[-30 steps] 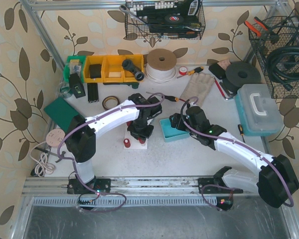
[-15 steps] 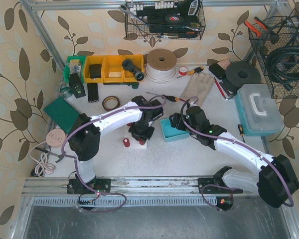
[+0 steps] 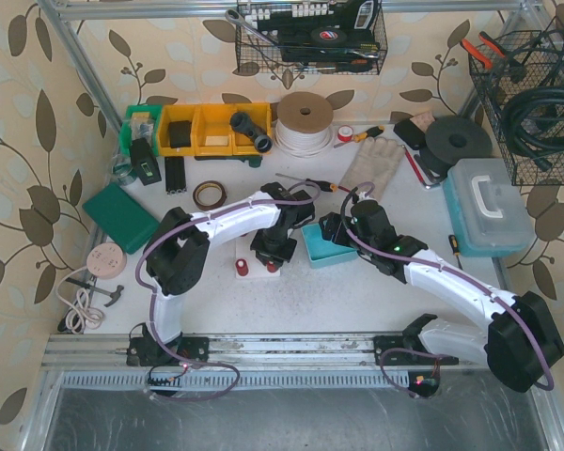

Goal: Install the large spring

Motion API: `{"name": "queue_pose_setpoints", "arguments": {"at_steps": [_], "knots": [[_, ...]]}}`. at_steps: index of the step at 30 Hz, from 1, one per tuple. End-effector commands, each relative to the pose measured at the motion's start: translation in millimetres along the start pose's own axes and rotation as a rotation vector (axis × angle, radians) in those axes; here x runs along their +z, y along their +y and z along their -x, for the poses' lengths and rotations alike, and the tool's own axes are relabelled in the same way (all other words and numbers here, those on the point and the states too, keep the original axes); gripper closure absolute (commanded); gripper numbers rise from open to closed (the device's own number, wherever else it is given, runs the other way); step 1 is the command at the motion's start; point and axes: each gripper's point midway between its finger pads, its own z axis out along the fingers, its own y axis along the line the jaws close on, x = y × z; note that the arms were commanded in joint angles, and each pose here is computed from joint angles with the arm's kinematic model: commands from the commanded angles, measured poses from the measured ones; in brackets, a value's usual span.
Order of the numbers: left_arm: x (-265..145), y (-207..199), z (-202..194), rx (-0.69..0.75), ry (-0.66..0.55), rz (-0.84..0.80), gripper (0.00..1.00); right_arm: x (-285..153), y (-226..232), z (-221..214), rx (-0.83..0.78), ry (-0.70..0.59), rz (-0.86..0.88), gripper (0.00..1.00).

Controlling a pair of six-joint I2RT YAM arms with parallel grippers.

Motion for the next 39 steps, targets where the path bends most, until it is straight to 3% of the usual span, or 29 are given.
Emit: {"name": "queue_pose_setpoints", "arguments": {"at_steps": [1,6,10,14,20,25,29,33,39], "knots": [[-14,-5,15,-0.021,-0.070,0.002,1.00,1,-4,-3,-0.014,-0.004,-0.007,0.14],[-16,-3,18,-0.031,-0.087,0.011,0.98,1,-3,-3,-0.014,-0.006,-0.006,0.14],[-20,-2,18,-0.033,-0.097,0.010,0.63,0,-4,-2,-0.013,-0.010,-0.005,0.14],[-29,1,17,-0.034,-0.114,0.020,0.40,0,-4,-2,-0.011,-0.014,-0.006,0.14],[-50,7,18,-0.044,-0.165,0.032,0.30,-2,-5,-1,-0.009,-0.025,-0.004,0.13],[-83,16,17,-0.061,-0.278,0.022,0.25,-4,-6,1,-0.009,-0.037,-0.008,0.13],[-126,38,13,-0.086,-0.478,0.025,0.25,-6,-6,5,-0.015,-0.050,-0.022,0.12],[-199,89,-4,-0.148,-0.798,0.054,0.23,-20,-12,26,-0.087,-0.109,-0.099,0.10],[-289,203,-65,-0.366,-1.395,0.346,0.20,-83,-32,113,-0.290,-0.467,-0.405,0.04]]}}
